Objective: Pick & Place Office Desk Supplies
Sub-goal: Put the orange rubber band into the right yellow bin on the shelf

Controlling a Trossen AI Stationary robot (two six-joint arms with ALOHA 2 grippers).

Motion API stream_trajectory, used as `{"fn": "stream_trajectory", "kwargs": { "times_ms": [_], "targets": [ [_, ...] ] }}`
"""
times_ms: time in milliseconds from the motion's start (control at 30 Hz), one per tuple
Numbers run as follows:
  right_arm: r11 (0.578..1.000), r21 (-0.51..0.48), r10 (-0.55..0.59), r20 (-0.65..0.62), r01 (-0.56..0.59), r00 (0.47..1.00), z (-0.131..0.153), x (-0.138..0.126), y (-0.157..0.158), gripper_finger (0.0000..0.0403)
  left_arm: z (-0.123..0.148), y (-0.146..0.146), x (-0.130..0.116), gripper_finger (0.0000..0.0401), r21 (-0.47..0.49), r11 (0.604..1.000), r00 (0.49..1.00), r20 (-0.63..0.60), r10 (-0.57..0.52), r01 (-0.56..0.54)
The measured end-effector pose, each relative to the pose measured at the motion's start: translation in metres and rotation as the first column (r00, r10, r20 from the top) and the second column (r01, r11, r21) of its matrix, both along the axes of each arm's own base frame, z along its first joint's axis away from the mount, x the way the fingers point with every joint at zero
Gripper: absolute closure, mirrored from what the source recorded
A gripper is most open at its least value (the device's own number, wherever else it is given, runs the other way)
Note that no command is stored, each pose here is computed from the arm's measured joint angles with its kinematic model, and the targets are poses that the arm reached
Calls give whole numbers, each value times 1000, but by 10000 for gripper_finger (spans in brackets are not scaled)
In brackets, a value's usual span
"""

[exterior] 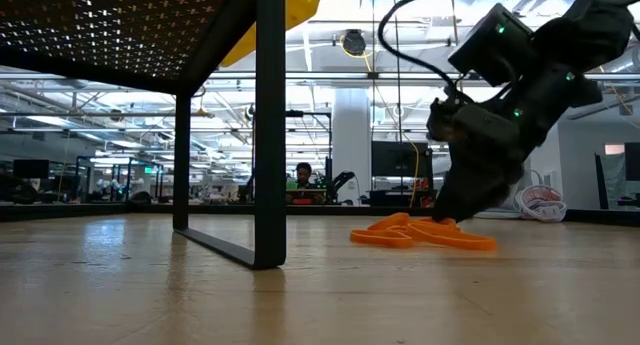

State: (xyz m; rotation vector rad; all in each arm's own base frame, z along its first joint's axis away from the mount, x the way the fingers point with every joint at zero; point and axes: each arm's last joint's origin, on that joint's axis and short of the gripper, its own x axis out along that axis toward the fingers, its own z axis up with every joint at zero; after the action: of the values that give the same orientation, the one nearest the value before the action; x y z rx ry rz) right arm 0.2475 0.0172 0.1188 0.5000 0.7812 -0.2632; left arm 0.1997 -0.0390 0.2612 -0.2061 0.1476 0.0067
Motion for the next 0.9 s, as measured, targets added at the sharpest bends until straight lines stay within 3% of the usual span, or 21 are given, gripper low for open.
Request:
{"fn": "stream_trajectory", "kwargs": {
  "times_ms": [133,367,900],
  "targets": [
    [998,60,-18,-3,18,1000,-3,2,0,225,-3,-1,3,127,27,1000,1000,-18,-4,5],
    [997,81,-19,11,18,1000,-3,3,1,252,-6,-1,5,127,59,998,1000,-29,-9,10],
    [998,51,-33,9,32,999,-2,2,-3,399,-6,-1,5,127,67,998,1000,-29,-10,12]
  ]
}}
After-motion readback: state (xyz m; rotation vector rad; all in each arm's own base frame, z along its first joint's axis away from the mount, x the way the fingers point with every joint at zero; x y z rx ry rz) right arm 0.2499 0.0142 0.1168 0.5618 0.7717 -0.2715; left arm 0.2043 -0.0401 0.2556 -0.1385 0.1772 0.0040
